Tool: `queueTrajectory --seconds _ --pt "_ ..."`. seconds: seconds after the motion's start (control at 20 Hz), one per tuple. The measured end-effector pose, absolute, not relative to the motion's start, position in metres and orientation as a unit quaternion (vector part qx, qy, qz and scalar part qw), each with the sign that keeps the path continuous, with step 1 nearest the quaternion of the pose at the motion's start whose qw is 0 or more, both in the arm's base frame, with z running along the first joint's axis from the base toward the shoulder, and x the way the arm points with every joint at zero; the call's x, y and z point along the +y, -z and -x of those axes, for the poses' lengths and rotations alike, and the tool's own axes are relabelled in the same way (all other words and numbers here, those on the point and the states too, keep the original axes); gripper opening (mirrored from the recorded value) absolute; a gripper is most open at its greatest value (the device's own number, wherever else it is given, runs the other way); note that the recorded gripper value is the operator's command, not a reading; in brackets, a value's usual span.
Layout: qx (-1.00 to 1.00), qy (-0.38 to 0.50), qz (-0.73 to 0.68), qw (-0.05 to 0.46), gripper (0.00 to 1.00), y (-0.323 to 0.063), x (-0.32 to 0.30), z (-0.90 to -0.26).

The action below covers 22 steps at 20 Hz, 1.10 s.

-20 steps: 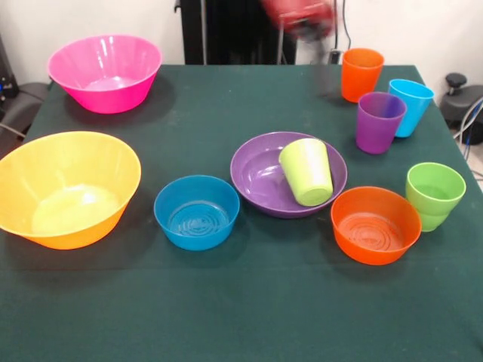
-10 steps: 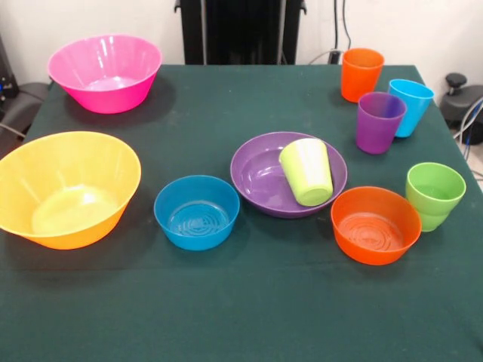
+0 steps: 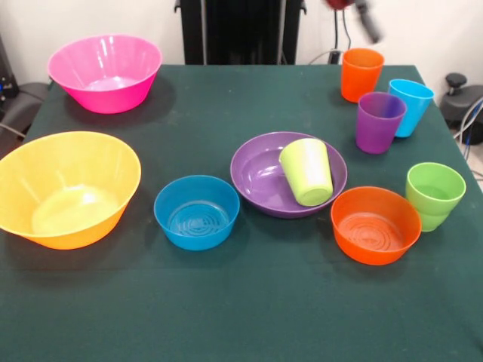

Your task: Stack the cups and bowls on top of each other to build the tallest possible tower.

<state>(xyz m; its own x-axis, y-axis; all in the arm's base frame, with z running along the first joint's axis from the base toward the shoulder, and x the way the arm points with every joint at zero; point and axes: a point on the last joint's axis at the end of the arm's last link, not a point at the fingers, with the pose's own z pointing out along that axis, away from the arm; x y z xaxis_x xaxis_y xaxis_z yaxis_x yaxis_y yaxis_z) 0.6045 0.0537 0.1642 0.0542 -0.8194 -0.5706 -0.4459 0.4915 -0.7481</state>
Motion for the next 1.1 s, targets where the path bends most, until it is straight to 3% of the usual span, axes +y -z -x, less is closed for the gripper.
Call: queueTrajectory --seconds 0.55,1.1 --pt "0.677 0.183 0.460 0.544 1.00 -0.089 -0.011 -0.571" --pt "0.690 0.193 0.490 0.496 1.00 0.008 -0.060 -0.571"
